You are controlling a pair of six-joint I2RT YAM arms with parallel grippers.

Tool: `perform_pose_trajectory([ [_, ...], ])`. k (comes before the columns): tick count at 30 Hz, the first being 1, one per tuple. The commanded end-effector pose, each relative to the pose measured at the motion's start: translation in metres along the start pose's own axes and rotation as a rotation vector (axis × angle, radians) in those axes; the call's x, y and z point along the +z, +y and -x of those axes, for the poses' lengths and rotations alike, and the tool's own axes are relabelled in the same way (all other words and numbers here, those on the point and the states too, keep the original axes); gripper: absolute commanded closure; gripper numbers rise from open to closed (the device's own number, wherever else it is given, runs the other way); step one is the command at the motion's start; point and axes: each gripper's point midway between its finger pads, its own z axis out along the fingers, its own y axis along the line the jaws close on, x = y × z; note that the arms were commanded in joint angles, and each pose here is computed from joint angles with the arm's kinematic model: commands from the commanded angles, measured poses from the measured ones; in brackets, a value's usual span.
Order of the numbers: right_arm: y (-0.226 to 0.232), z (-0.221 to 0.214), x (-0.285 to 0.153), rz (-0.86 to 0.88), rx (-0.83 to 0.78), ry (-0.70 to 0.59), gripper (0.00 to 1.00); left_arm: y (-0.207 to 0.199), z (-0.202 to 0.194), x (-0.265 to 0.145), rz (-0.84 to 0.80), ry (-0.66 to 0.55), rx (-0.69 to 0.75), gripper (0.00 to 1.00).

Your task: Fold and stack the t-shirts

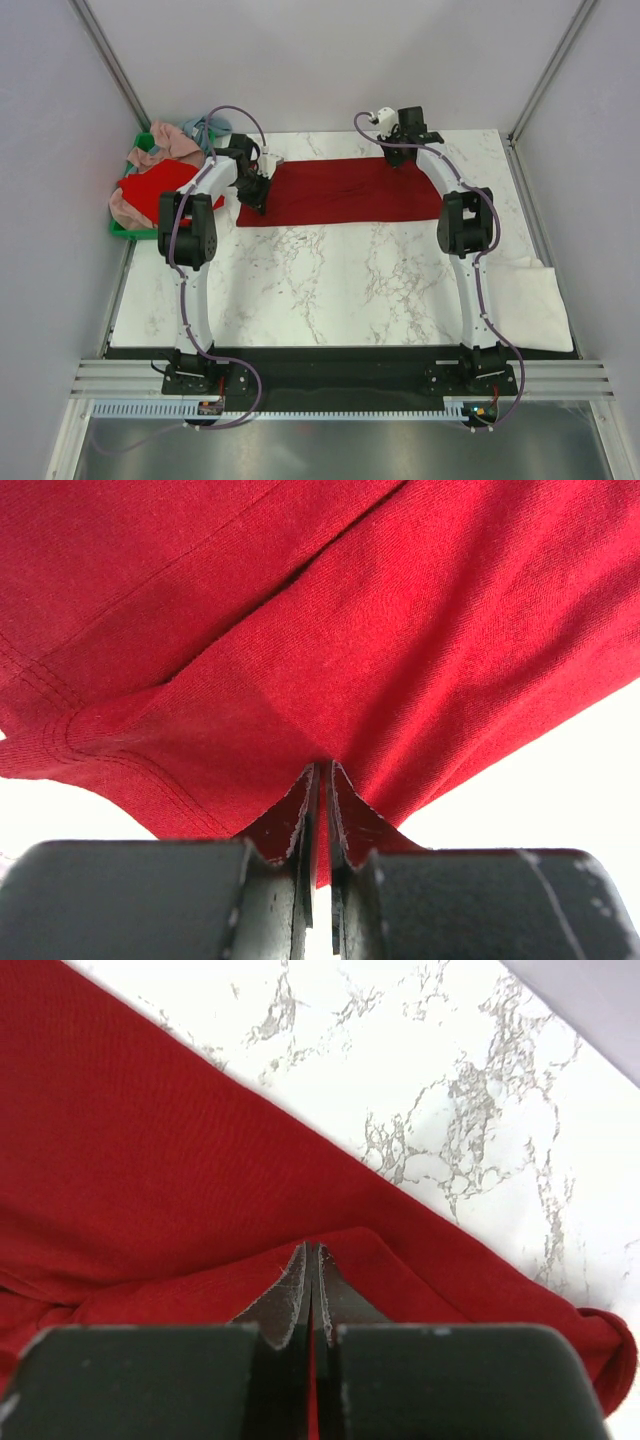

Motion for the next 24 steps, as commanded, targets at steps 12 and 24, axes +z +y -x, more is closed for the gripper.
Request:
perform_pose_trajectory([
  [12,0.015,0.09,-0.054,0.019,-0.052,-0.198,1.0,-0.001,0.005,-0.011,0.022,-0.018,-0.007,0.88],
  [24,-0.006,0.117,-0.083,-0.15,-0.022,-0.234,0.51,0.0,0.022,-0.05,0.075,-0.094,0.039,0.73],
])
